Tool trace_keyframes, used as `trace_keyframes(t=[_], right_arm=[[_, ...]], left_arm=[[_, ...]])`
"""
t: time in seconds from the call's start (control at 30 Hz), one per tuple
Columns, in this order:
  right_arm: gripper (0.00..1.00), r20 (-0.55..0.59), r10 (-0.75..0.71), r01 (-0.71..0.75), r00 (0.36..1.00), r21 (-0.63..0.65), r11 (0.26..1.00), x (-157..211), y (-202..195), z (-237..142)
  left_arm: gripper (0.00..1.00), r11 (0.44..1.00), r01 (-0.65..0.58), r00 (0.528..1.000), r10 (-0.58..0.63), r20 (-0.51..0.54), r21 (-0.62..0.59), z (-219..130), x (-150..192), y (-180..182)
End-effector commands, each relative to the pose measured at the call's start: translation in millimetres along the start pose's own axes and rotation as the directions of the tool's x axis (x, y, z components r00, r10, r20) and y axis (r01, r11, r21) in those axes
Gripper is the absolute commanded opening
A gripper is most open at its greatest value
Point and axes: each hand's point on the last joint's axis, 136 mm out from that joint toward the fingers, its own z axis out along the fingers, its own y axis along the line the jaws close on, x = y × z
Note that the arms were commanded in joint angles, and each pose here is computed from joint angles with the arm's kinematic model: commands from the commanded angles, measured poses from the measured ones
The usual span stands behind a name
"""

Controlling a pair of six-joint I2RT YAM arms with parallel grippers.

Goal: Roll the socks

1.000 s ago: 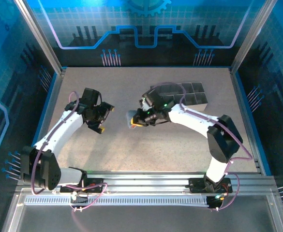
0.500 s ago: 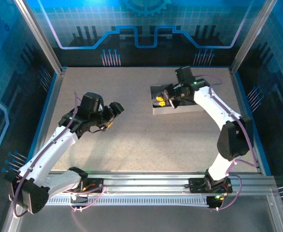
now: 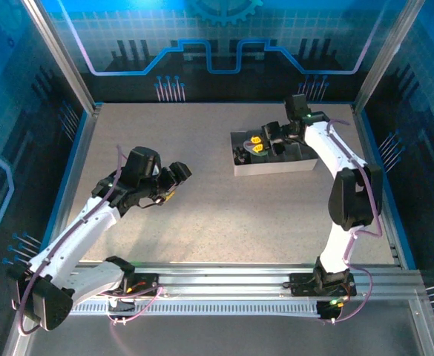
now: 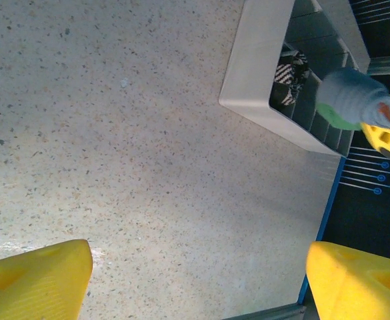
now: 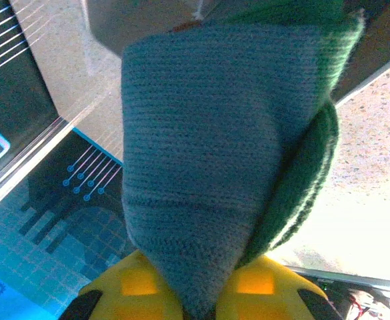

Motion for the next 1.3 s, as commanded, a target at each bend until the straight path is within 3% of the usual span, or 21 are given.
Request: trace_keyframes(t=[0.0,0.73,1.27], right_arm=[[0.00,-0.066,0.055,-0.055,0.996,0.005,0.998,3,-3,9],[0.00,-0.100,0.171,-0.174,0.980,-0.025,0.984,-51,-27,13],[0.00,-0.121,0.160,-0.168,0.980,-0.053,0.984,-55,-21,13]], left_arm=[[0.84,0.995,-0.057,0.998,0.054,0.030,0.080,-11,-2,-19],[0.83,0.996,-0.047,0.998,0.044,0.045,0.079,-18,-1,-16],[0.83,0.996,-0.037,0.998,0.033,0.049,0.079,-17,-2,-16]])
